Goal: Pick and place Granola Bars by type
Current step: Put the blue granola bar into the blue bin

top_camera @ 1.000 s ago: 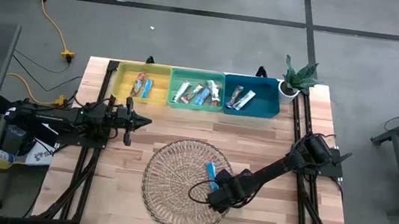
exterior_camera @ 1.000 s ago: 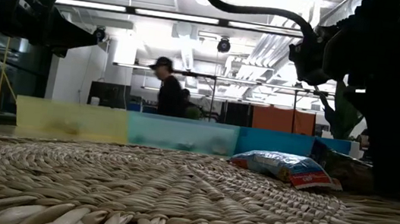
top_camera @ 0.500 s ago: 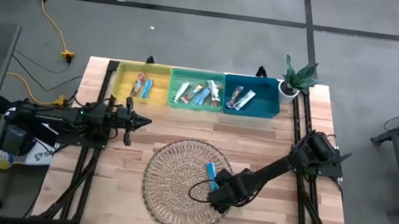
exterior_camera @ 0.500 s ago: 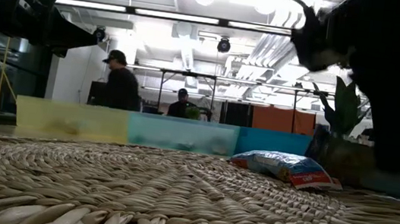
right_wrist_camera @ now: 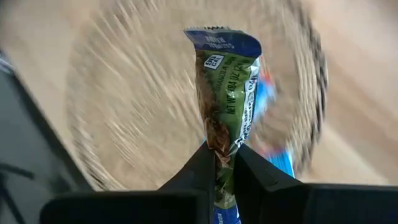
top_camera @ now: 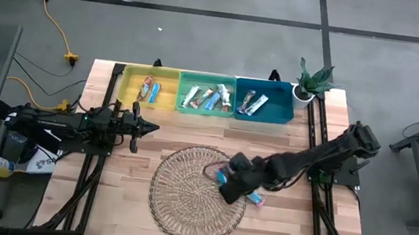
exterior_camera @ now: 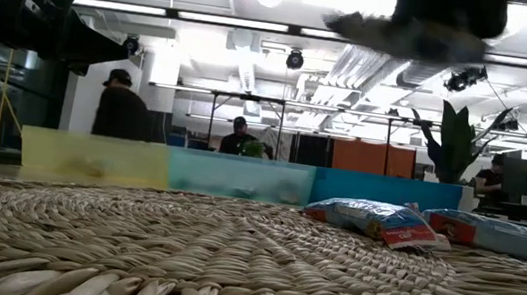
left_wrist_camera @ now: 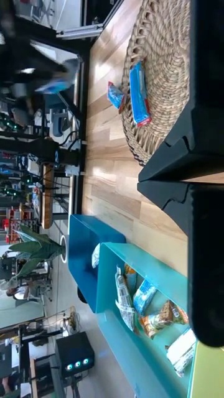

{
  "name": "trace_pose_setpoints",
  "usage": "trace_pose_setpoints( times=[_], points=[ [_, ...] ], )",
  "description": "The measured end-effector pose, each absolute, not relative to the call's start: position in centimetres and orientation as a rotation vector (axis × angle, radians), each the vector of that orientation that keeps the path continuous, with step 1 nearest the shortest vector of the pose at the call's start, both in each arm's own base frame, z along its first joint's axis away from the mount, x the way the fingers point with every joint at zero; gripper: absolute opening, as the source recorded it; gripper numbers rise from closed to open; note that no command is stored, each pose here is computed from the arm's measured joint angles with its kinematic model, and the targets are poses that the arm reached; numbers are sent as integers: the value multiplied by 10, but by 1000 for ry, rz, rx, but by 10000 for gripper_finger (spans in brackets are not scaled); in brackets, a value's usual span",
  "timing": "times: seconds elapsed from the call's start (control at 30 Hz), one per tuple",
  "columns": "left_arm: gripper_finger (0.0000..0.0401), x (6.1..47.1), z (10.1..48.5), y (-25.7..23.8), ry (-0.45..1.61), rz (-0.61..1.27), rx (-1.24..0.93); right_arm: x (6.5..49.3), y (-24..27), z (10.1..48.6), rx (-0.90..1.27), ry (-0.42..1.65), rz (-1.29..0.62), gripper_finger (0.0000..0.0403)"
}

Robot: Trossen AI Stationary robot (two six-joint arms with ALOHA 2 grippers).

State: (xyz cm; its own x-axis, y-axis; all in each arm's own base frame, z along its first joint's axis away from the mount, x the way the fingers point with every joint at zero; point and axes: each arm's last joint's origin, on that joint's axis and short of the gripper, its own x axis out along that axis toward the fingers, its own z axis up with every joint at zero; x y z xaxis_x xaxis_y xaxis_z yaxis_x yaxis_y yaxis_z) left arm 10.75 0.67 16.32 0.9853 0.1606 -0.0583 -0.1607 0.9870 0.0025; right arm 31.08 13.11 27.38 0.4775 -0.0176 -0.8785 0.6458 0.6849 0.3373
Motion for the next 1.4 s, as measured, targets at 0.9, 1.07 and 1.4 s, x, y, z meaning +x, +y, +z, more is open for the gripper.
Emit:
trace_pose_setpoints(
  times=[0.9, 1.07, 1.4],
  points=[
    [0, 107, 163, 7, 58, 161, -2, 317, 48, 361, 451, 429, -370, 27],
    [0, 107, 163, 7, 58, 161, -2, 308, 4, 371, 425, 386, -498, 28],
    [0, 107, 163, 7, 58, 161, -2, 262, -91, 357, 442, 607, -934, 29]
  ],
)
